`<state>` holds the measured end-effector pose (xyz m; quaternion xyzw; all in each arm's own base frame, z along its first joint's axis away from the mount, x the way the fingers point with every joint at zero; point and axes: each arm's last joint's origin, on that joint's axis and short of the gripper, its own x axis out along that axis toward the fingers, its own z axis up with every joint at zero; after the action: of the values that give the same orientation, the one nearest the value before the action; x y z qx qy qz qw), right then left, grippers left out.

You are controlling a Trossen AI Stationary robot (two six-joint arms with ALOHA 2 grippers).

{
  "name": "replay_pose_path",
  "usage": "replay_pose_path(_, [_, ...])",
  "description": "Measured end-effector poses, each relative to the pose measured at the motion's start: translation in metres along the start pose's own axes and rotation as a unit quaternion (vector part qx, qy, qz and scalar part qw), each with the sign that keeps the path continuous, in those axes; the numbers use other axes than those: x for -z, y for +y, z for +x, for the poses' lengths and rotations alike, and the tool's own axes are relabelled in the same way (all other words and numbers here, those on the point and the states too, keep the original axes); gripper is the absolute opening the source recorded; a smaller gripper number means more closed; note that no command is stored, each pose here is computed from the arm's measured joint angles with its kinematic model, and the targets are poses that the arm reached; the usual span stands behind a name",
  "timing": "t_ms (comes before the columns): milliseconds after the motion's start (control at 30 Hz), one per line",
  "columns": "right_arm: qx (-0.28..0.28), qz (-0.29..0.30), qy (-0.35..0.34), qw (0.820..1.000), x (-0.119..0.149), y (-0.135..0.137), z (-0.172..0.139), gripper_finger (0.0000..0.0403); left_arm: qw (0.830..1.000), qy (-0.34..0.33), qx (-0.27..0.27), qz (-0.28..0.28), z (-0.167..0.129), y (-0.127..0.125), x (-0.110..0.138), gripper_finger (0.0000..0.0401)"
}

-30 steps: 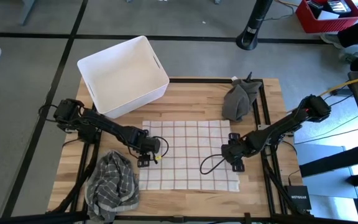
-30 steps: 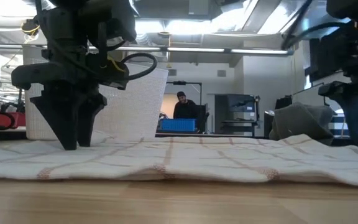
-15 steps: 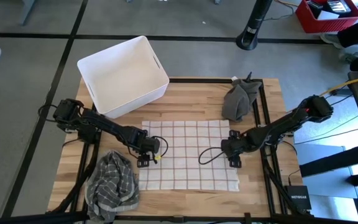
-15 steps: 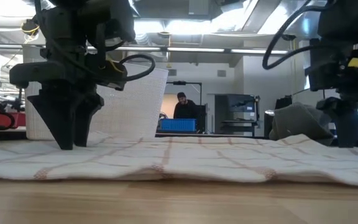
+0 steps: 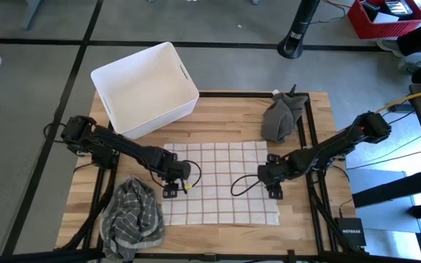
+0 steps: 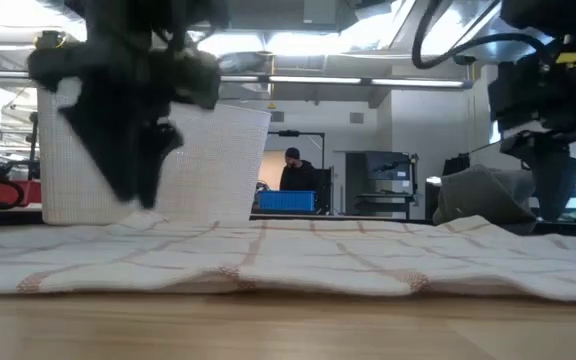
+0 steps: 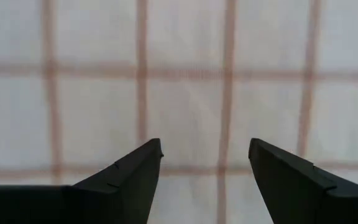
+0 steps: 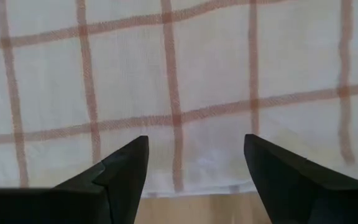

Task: Fold towel
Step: Fold the brown-white towel

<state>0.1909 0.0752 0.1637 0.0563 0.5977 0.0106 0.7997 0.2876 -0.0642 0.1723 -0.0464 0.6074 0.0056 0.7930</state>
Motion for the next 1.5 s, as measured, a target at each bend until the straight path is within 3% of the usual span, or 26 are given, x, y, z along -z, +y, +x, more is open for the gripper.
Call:
replay_pose_path(200, [0.019, 0.0, 0.0, 1.0, 0.003, -0.003, 0.002, 0.0266, 0.999, 0.019, -0.013, 0.031, 0.007, 0.003, 0.008, 0.0237])
replay_pose_path(300, [0.024, 0.001, 0.007, 1.0, 0.01, -0.006, 0.008, 0.0266, 0.998, 0.053, -0.018, 0.019, 0.018, 0.006, 0.02, 0.0237])
replay_pose_path(433, [0.027, 0.001, 0.006, 1.0, 0.015, -0.008, 0.014, 0.0266, 0.999, 0.046, -0.015, 0.002, 0.025, 0.008, 0.027, 0.0237])
replay_pose_path(1067, [0.024, -0.013, -0.003, 1.0, 0.03, -0.015, 0.029, 0.0262, 0.998, 0.056, -0.02, -0.001, 0.027, 0.009, 0.032, 0.0237])
replay_pose_path(1233, [0.031, -0.004, 0.002, 0.999, 0.034, -0.017, 0.031, 0.0218, 0.998, 0.062, -0.023, -0.001, 0.027, 0.01, 0.033, 0.021])
replay_pose_path(1500, [0.024, 0.003, 0.01, 1.0, 0.036, -0.017, 0.032, 0.0082, 0.997, 0.075, -0.031, -0.021, 0.033, 0.013, 0.044, 0.0085])
